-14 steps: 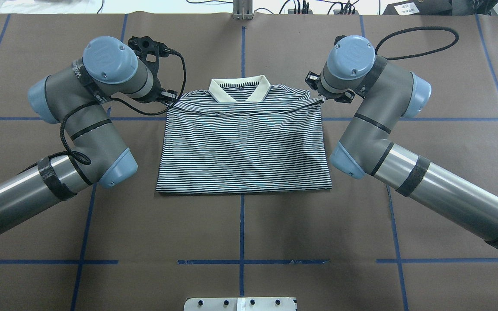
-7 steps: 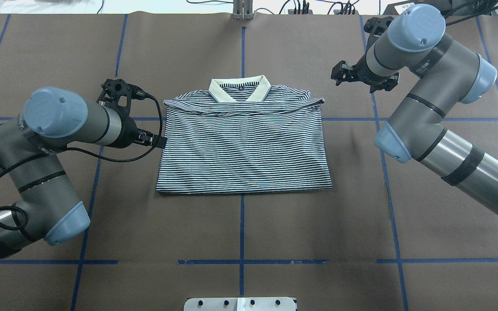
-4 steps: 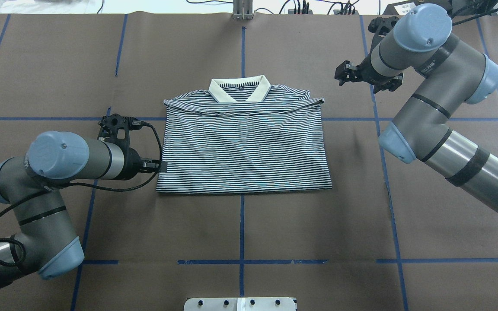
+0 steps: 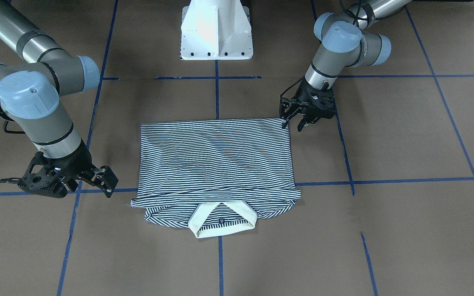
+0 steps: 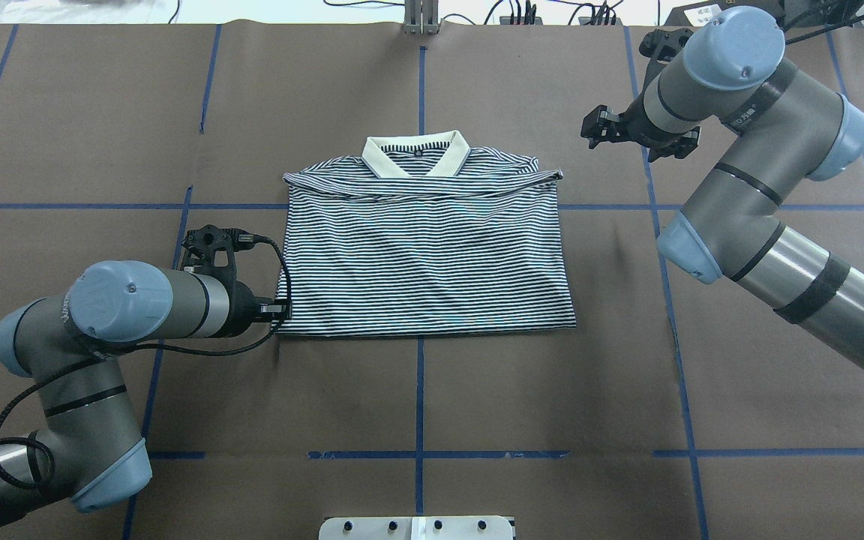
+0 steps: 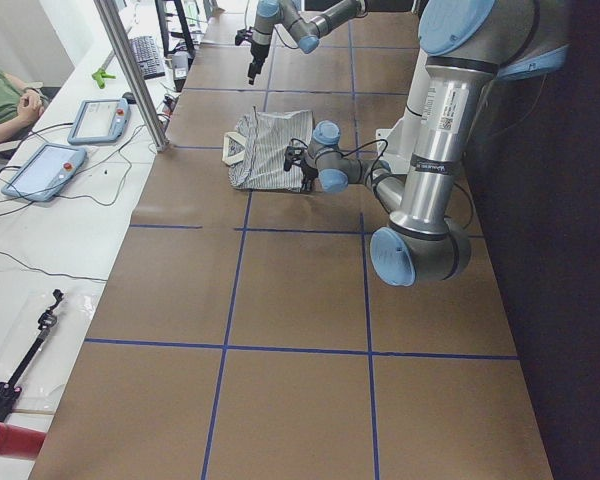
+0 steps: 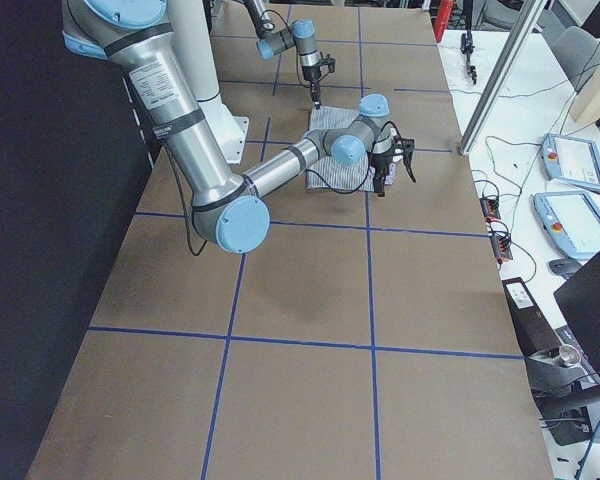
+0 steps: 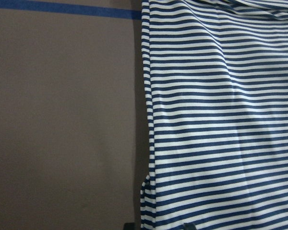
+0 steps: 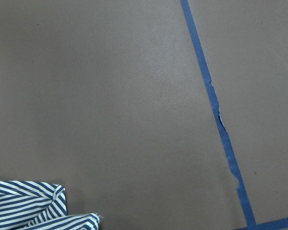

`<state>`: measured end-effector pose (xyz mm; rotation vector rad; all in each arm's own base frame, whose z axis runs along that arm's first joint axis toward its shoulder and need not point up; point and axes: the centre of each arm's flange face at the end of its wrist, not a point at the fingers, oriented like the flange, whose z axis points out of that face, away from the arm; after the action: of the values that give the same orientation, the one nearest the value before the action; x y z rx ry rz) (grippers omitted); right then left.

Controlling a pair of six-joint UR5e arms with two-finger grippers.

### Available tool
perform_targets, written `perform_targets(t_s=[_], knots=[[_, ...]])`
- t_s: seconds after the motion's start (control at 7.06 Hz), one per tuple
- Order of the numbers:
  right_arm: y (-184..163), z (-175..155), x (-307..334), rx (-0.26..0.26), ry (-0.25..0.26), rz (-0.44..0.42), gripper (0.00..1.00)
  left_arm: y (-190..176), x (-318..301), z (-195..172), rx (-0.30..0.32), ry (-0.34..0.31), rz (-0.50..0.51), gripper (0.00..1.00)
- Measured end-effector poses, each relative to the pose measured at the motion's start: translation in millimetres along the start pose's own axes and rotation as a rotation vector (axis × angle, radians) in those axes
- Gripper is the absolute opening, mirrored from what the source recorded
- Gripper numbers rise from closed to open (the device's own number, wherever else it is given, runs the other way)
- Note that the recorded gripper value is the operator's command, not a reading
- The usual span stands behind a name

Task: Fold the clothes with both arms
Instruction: 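Raise the right gripper away while lowering the left gripper to the folded edge, then grasp the folded shirt edge with the left gripper and drag it toward the right gripper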

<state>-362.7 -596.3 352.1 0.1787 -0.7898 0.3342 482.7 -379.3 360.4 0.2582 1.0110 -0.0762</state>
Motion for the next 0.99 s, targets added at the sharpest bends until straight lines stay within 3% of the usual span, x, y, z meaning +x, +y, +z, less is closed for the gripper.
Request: perform_targets(t_s=[0.14,0.28,0.43,0.99], knots=[[0.0,0.0,0.0,0.001,0.0,0.001,1.0,3.0,1.1,1.3,-0.004,0.0,0.002,0.41],[0.2,0.1,-0.2,0.001,0.0,0.003,1.0,6.0,2.4,2.4,-0.008,0.001,0.005,0.13],[0.4,0.2,-0.3,0.002,0.0,0.004,1.0,8.0,3.2,3.1,-0.011,0.002,0.007,0.0],[1.4,1.2,-0.3,0.002,0.001,0.007,1.0,9.0,2.6,-0.8,-0.009,0.003,0.024,0.0]])
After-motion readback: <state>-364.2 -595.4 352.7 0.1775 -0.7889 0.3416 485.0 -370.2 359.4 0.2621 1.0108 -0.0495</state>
